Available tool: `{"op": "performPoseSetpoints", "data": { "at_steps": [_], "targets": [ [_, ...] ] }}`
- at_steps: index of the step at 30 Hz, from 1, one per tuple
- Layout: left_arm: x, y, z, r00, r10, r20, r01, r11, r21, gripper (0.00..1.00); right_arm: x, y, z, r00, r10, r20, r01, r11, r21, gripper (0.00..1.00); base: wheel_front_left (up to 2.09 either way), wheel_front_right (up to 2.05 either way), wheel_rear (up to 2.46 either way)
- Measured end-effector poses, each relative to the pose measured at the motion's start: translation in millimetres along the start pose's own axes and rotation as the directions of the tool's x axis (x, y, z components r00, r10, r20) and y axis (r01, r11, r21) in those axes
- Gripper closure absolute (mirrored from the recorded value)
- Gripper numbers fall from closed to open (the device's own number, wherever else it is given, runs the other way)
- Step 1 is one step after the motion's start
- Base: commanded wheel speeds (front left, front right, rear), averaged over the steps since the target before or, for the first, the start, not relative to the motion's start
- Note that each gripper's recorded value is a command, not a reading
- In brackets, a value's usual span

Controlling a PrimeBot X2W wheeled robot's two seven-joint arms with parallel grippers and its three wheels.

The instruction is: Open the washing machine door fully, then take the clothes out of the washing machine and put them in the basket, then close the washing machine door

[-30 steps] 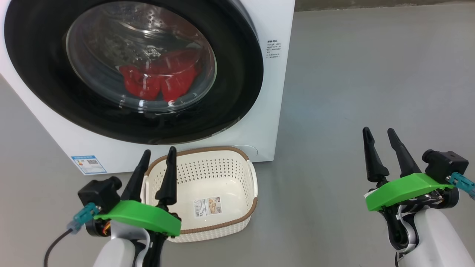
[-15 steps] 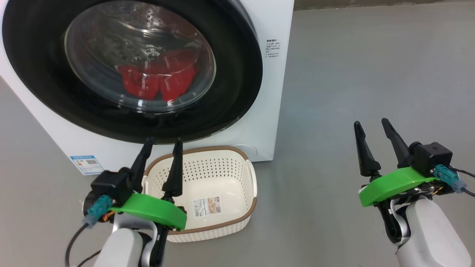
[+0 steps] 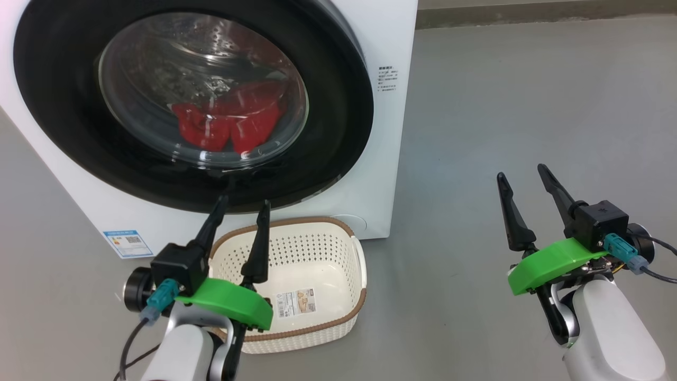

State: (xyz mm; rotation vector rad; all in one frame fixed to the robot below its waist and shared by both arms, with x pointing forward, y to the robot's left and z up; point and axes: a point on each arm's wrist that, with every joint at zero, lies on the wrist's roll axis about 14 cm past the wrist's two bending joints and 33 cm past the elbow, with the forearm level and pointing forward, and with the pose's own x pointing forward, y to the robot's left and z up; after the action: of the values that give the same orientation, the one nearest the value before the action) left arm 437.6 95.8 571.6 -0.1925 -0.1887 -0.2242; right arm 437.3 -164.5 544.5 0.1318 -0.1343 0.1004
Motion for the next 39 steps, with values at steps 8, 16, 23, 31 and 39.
{"op": "performPoseSetpoints", "data": {
  "at_steps": [8,16,23,31,39],
  "targets": [
    [-1.0,-1.4,-3.1,1.0,-0.005,-0.01,0.005,1.0,0.003,0.0,0.8,0.6,1.3,1.0,0.002,0.003,-0.002,1.0,0.0,0.0,0.0,0.0,0.0],
    [0.1,-2.0,-4.9,1.0,-0.003,-0.013,0.003,1.0,-0.004,0.0,1.3,-0.4,-3.8,1.0,0.0,-0.01,0.0,1.0,0.0,0.0,0.0,0.0,0.0],
    [10.7,-3.8,3.1,1.0,-0.015,0.025,0.015,1.0,-0.013,0.0,10.3,-1.1,-11.4,1.0,0.001,-0.024,0.0,1.0,0.001,0.0,0.0,0.0,0.0],
    [21.2,-3.6,-1.6,0.999,-0.025,0.036,0.026,0.999,-0.026,0.0,30.1,0.7,-21.7,0.999,0.013,-0.038,-0.013,1.0,0.003,1.0,0.0,0.0,0.0],
    [32.0,-2.3,-4.6,0.998,-0.035,0.056,0.037,0.998,-0.041,0.0,63.0,6.2,-29.0,1.0,0.011,-0.024,-0.007,0.988,0.153,1.0,0.0,0.0,0.0]
  ]
}}
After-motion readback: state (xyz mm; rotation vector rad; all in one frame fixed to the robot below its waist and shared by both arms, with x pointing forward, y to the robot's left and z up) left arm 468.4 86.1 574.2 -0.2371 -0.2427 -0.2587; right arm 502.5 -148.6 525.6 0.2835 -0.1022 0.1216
